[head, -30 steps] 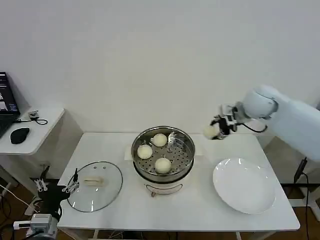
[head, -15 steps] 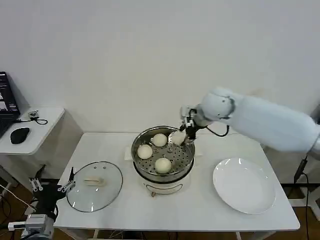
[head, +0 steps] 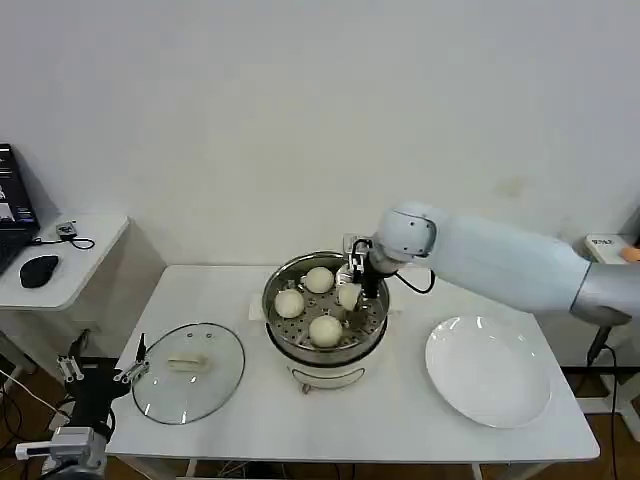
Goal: Take steamed baozi put them in steamer then cover it.
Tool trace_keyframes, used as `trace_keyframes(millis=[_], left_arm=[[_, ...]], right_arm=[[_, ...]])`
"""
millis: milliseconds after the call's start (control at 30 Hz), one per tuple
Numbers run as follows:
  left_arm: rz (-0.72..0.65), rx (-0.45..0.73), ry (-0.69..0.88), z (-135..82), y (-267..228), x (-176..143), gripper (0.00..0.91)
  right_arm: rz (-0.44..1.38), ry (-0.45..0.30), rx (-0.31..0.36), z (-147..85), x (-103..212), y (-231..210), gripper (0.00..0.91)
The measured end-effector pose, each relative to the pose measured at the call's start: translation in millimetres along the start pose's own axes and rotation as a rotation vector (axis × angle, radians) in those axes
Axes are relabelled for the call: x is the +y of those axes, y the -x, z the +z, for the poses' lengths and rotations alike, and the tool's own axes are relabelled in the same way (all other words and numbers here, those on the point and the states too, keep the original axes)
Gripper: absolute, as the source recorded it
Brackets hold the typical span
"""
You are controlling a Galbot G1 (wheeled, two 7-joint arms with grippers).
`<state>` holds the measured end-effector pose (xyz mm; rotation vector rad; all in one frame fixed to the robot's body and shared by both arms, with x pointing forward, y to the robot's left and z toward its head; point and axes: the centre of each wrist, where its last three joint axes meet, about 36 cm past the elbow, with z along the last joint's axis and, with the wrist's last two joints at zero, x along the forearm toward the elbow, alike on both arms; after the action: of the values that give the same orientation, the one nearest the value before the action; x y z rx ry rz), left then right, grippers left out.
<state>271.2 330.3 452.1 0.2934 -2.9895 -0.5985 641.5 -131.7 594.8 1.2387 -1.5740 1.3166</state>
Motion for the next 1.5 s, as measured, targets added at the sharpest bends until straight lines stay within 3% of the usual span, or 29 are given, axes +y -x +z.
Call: trace_keyframes(millis=[600, 633, 667, 1167, 1500], left_arm=[[-0.002, 0.005, 0.0, 2.1, -0.8, 1.3, 0.907], [-0.003, 0.004, 0.0, 1.9, -0.7, 1.3, 0.907], [-0.003, 0.004, 0.0, 1.8, -0.7, 1.4, 0.907], [-0.004, 0.005, -0.007, 2.6, 0.0, 1.1, 0.907], [0.006, 0.017, -0.025, 6.9, 3.5, -4.8, 0.907]], right_arm=[[0.003, 0.008, 0.017, -1.9, 0.1, 21.0, 0.645], [0.003, 0.007, 0.015, -1.9, 0.3, 21.2, 0.836], [0.002, 0.005, 0.014, -1.6, 0.4, 21.4, 0.907], [0.066, 0.006, -0.03, 5.3, -2.5, -5.5, 0.907], [0.266, 0.023, -0.164, 23.4, 24.8, -27.9, 0.907]])
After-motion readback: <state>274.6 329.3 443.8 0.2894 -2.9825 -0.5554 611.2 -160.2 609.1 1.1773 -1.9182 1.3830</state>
